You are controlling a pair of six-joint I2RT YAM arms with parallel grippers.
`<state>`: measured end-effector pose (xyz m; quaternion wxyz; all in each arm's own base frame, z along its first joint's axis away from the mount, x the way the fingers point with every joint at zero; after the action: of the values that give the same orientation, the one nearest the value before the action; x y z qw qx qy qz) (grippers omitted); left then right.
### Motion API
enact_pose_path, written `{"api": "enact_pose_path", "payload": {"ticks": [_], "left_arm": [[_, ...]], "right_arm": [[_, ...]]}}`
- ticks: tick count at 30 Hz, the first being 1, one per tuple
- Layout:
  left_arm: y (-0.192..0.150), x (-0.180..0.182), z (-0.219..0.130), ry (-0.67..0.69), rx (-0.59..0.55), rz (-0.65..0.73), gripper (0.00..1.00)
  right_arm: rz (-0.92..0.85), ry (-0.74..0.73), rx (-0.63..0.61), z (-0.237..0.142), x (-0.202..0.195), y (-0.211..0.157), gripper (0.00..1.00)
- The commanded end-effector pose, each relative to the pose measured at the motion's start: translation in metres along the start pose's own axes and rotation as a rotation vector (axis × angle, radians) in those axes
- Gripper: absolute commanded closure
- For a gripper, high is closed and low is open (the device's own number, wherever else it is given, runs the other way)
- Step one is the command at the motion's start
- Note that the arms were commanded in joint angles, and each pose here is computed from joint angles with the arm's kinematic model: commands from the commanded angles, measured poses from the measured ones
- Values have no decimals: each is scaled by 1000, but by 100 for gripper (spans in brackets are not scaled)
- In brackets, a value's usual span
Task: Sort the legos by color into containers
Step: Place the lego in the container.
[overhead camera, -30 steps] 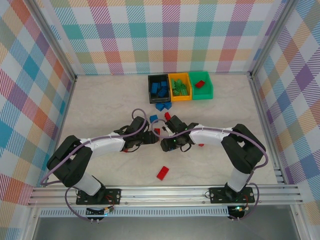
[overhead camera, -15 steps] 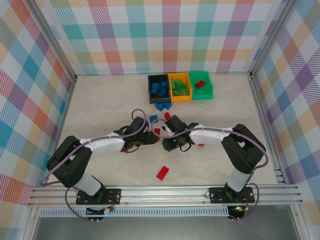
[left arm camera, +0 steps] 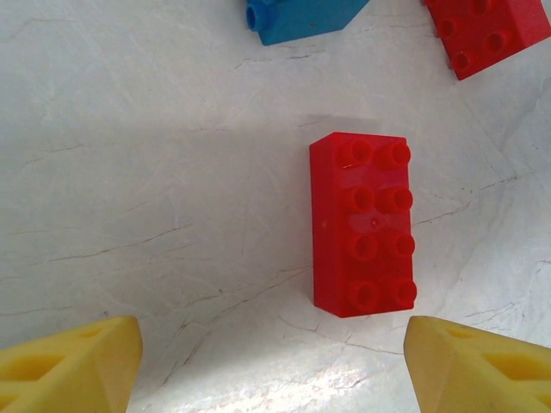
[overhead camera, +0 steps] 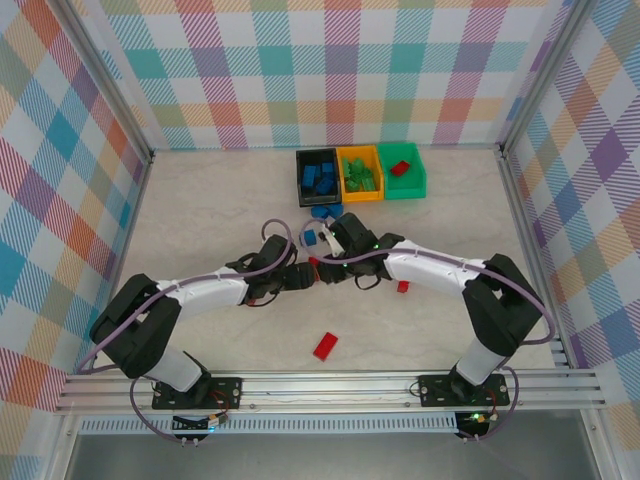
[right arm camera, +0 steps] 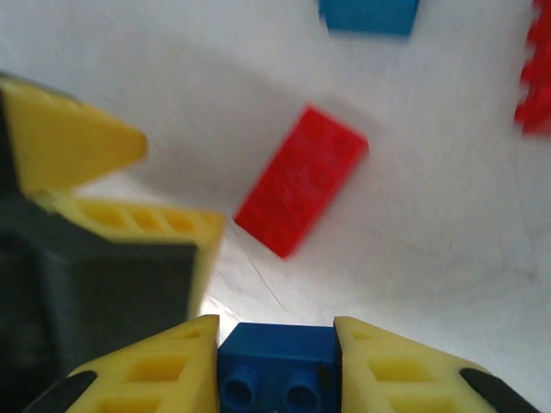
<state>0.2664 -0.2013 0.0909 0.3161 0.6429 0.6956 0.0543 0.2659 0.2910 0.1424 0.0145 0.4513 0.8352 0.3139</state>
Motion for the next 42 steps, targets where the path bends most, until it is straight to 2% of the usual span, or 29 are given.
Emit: {"api": "enact_pose_path", "payload": {"ticks": [1,12,19,22,26,33,42], "left_arm": [[-3,6,-10,28,-26,-10,21],[-10,17,-30,32,-57,-44,20],[-9,22,-49,32,-107,-65,20],[-10,23,-55,27,-118,-71,20],[-12,28,-64,43,-138,-71,20],[-14,38,-76,71,-170,-75,20],[-12,30,-55,83,-133,-49,20]], "right_arm": [[-24,6,-103,-22,-3,37,67],[24,-55,-310,-36,-49,136,66],[34,-132,-376,-6,-84,189,63],[37,-151,-366,15,-99,210,57],[33,-142,-328,27,-102,229,37],[34,-59,-326,18,-87,211,34],[32,-49,-287,-14,-74,126,33]]}}
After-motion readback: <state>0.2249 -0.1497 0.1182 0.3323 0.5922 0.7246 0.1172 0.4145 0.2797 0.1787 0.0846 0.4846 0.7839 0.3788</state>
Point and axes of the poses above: each hand's point on the last joint's axis, 136 mm out from that joint toward the fingers, its own z axis out along the fingers, its own x axis along the line the jaws close on, y = z × x, the point moved 5 cm from there along -z, back along the fingers, and after that the axes turned 4 degrees about -z, right-handed, at the moved point
